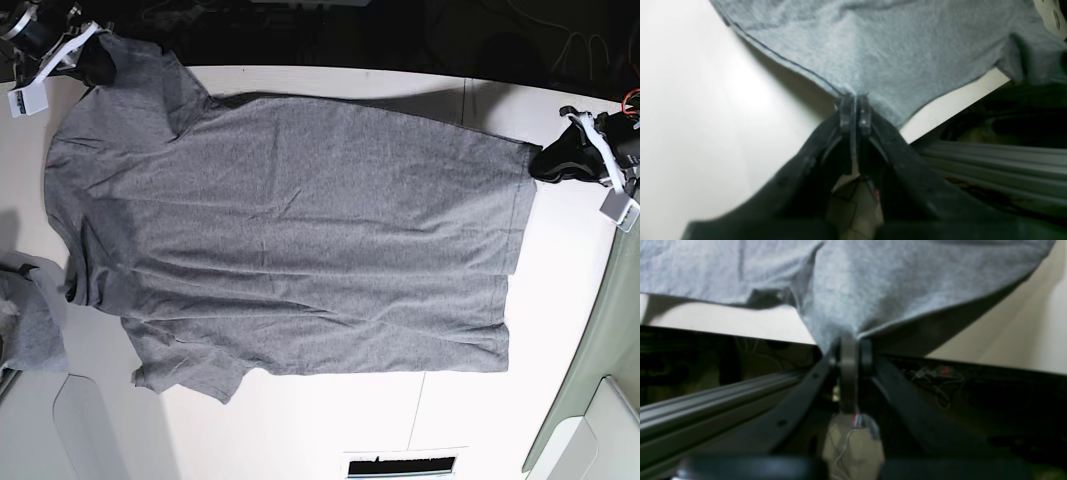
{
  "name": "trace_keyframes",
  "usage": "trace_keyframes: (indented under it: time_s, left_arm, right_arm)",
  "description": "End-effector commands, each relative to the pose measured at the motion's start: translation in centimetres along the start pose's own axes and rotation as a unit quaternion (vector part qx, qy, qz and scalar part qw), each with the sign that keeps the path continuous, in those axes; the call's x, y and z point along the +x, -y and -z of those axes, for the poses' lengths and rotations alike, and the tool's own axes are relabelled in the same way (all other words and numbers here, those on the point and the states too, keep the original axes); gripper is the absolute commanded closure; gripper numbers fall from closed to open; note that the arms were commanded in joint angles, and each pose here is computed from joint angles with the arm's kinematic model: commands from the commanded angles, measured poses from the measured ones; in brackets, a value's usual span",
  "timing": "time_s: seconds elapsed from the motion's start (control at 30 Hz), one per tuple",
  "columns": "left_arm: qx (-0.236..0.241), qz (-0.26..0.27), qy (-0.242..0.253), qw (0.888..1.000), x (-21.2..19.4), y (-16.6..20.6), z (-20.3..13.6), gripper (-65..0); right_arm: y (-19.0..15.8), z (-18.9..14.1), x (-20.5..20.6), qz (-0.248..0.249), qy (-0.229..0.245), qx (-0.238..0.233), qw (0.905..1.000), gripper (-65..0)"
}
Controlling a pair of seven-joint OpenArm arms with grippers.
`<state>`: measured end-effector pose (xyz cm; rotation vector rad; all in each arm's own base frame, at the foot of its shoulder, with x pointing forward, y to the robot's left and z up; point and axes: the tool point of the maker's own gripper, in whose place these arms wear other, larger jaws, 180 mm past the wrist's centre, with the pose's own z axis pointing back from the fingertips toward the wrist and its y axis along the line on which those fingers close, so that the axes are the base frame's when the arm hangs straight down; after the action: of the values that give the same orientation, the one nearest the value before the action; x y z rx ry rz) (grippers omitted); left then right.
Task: Layout the t-shirt on the table in an organized manner, then fold the t-shirt properly
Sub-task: 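Grasp the shirt's side edge with both grippers and lift it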
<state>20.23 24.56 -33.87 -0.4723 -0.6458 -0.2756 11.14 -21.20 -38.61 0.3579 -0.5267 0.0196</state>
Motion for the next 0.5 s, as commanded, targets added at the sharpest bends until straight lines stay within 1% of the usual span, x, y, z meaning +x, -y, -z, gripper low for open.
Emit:
trace_keyframes:
  time_s: [0.0,0.2,0.37,0.47]
  left_arm:
    - [-0.001,0.012,0.013,1.000,1.0,0.1,-0.7,0.0]
    - [0.005,-0.013,0.025,1.000,0.7,-0.4,-2.5,0.0]
    - [0.027,-0.010,0.036,0.999,1.3,-1.2,-4.0,0.0]
    - [0.019,-0.014,0.042,0.999,1.8,-0.9,-4.6,0.0]
  right_arm:
    - [-0.3,-0.8,0.6,-0.010,0.011,0.003,0.9999,0.0]
    - [-1.9,-2.2,1.0,-0.039,0.016,0.011,0.9991,0.0]
    - [-3.4,-3.4,0.6,-0.058,0.010,0.017,0.9981,0.0]
    - [-4.4,-4.1,0.7,-0.074,0.010,0.020,0.9970,0.0]
